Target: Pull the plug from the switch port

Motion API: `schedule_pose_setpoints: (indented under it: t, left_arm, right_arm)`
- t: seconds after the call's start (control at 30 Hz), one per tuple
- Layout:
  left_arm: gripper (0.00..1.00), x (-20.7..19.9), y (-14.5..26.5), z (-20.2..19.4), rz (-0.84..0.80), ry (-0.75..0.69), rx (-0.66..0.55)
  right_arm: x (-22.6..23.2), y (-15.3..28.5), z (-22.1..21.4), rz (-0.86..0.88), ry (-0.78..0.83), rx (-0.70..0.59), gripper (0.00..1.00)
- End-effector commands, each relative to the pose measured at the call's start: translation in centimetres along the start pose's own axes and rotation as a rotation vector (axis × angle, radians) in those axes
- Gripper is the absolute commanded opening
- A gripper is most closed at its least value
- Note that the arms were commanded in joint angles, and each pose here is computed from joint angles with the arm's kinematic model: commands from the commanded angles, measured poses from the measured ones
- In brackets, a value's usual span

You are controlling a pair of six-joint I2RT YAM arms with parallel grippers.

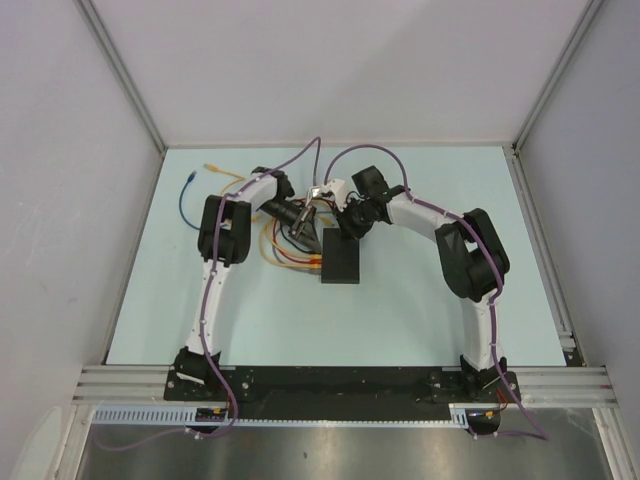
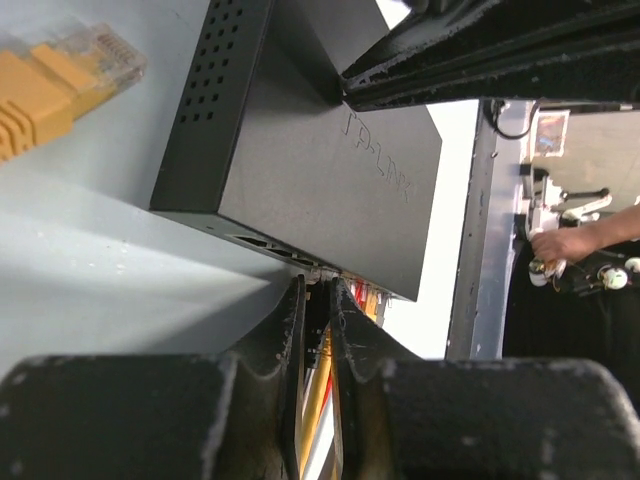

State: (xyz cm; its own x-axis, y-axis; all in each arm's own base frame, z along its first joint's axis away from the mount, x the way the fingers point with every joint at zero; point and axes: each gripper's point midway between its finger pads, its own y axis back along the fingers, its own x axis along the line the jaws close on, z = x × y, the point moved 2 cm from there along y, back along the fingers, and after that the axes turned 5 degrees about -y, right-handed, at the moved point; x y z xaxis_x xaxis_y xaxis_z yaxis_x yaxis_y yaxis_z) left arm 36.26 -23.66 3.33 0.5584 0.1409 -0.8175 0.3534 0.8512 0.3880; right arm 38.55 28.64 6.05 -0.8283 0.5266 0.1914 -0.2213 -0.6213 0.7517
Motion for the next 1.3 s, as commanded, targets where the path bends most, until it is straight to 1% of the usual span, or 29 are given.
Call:
schedule_pose_setpoints:
  t: [0.0, 0.03, 0.1, 0.2, 0.23, 0.3, 0.33, 0.4, 0.5, 0.53, 0.6, 0.63, 0.67, 0.8, 0.87, 0.97, 1.1, 1.13, 1.17, 1.2, 1.27]
  left_arm:
    - [0.0, -0.3, 1.1, 1.2, 0.013, -0.019, 0.004]
    - [0.0, 0.2, 1.4, 1.7, 0.028, -0.04, -0.01]
    - [0.0, 0.3, 1.4, 1.7, 0.047, -0.055, -0.001]
    - [0.0, -0.2, 1.0, 0.5, 0.034, -0.055, 0.024]
    - [0.0, -0.6, 0.8, -0.5, 0.015, -0.025, 0.046]
    - [0.0, -0.7, 0.5, -1.7, 0.006, -0.032, 0.08]
    - [0.0, -0.8, 0.4, -2.4, -0.003, -0.004, 0.093]
    - [0.0, -0.8, 0.6, -2.5, 0.001, -0.008, 0.096]
    - [0.0, -0.3, 0.9, -1.5, 0.023, -0.015, 0.09]
    - [0.0, -0.3, 1.3, -0.2, 0.04, -0.048, 0.073]
    - [0.0, 0.3, 1.7, 0.6, 0.055, -0.044, 0.056]
    - [0.0, 0.3, 2.0, 1.4, 0.067, -0.067, 0.043]
    - [0.0, 0.5, 2.1, 1.5, 0.075, -0.07, 0.045]
    - [0.0, 0.7, 1.9, -0.4, 0.072, -0.058, 0.089]
    - [0.0, 0.0, 1.7, -1.8, 0.055, -0.041, 0.108]
    - [0.0, 0.0, 1.7, -2.8, 0.061, -0.04, 0.132]
    - [0.0, 0.8, 2.5, -1.7, 0.093, -0.039, 0.111]
    - [0.0, 1.0, 2.9, -0.6, 0.116, -0.064, 0.1]
    - [0.0, 1.6, 3.2, -0.4, 0.141, -0.049, 0.109]
    - [0.0, 1.8, 3.8, 0.6, 0.171, -0.079, 0.105]
    - [0.0, 2.3, 4.2, 1.0, 0.197, -0.084, 0.114]
  right_arm:
    - [0.2, -1.0, -6.5, -0.009, -0.055, 0.213, 0.05]
    - [0.2, -1.1, -6.5, -0.009, -0.054, 0.213, 0.05]
    - [0.2, -1.1, -6.5, -0.008, -0.055, 0.215, 0.05]
    - [0.3, -1.1, -6.6, -0.006, -0.054, 0.216, 0.05]
    - [0.2, -1.1, -6.5, -0.008, -0.053, 0.214, 0.05]
    - [0.2, -1.1, -6.5, -0.01, -0.053, 0.213, 0.05]
    - [0.2, -1.1, -6.4, -0.01, -0.053, 0.213, 0.06]
    - [0.1, -1.1, -6.4, -0.012, -0.053, 0.212, 0.05]
    - [0.1, -1.2, -6.6, -0.011, -0.055, 0.216, 0.05]
    - [0.2, -1.1, -6.5, -0.01, -0.054, 0.214, 0.06]
    - [0.2, -1.1, -6.5, -0.01, -0.055, 0.215, 0.05]
    - [0.2, -1.1, -6.5, -0.008, -0.055, 0.215, 0.05]
    - [0.3, -1.1, -6.6, -0.007, -0.054, 0.216, 0.06]
    - [0.2, -1.0, -6.5, -0.01, -0.055, 0.212, 0.05]
    - [0.1, -1.1, -6.6, -0.01, -0.056, 0.215, 0.05]
    - [0.1, -1.2, -6.7, -0.013, -0.055, 0.219, 0.06]
    - [0.1, -1.2, -6.7, -0.012, -0.055, 0.222, 0.06]
    - [0.1, -1.2, -6.7, -0.009, -0.054, 0.223, 0.06]
    - [0.1, -1.2, -6.7, -0.011, -0.054, 0.222, 0.06]
    - [0.1, -1.2, -6.7, -0.01, -0.056, 0.223, 0.06]
    - [0.1, -1.2, -6.7, -0.011, -0.057, 0.223, 0.06]
